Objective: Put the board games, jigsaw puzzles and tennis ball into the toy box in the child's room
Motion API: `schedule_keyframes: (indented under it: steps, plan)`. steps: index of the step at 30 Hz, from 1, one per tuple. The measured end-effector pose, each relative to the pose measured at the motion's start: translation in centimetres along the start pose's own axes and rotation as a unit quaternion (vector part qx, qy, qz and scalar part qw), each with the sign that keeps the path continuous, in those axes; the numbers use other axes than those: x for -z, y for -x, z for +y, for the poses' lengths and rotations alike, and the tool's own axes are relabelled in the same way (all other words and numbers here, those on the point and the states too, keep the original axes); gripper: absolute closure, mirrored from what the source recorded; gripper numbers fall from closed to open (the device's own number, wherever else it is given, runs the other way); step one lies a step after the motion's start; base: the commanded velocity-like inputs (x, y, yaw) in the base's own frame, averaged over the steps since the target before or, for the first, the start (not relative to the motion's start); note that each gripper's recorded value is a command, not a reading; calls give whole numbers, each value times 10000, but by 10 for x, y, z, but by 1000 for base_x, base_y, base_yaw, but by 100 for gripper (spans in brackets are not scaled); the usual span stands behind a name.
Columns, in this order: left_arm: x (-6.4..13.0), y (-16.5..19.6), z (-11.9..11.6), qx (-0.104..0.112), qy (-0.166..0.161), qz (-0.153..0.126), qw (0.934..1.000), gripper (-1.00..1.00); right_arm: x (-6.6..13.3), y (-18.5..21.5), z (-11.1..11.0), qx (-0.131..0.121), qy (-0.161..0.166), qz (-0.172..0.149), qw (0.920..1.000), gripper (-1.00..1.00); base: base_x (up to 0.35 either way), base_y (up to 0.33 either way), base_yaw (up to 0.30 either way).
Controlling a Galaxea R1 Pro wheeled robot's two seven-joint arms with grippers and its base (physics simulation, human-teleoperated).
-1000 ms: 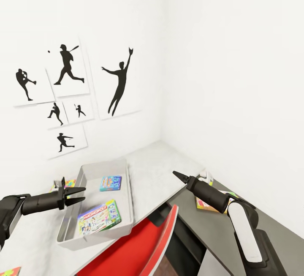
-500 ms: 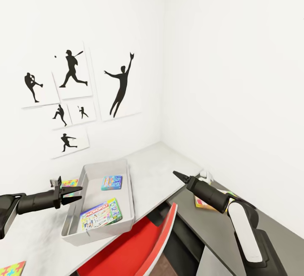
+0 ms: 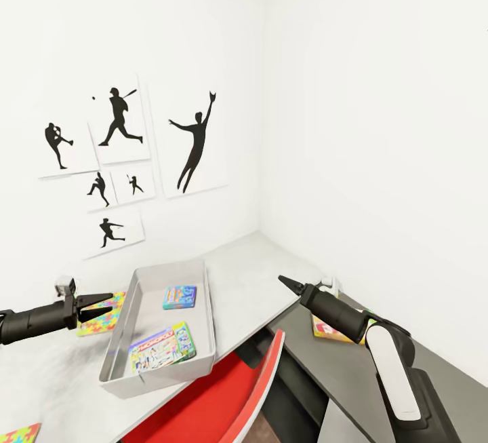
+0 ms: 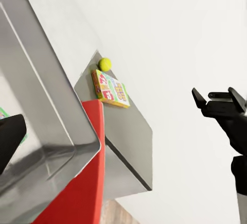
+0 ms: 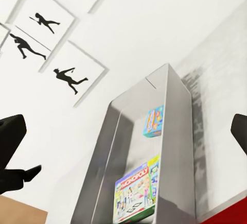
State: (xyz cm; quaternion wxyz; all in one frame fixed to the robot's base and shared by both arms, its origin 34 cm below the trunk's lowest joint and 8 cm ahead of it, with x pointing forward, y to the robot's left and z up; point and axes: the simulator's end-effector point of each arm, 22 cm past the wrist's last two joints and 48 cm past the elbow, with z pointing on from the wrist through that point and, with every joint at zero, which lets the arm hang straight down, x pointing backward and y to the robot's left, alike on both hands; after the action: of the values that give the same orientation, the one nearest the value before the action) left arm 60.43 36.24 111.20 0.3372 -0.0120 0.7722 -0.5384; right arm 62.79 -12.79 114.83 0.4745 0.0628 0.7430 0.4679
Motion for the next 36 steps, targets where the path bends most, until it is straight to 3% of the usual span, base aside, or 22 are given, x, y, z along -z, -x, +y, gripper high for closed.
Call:
schedule_keyframes:
  steps: [11, 21, 36]
  plan:
    - [33, 15, -2, -122, 224, -156, 9996, -100, 3, 5, 7, 35, 37, -66, 10000, -100, 0, 0, 0]
    - [40, 18, -8, -186, 238, -194, 9994, -100, 3, 7, 0, -25, -15, -192, 9998, -100, 0, 0, 0]
    - [50, 24, -18, -306, 262, -244, 9989, -100, 7, 13, 8, 14, 41, -255, 9997, -100, -65, 0, 0]
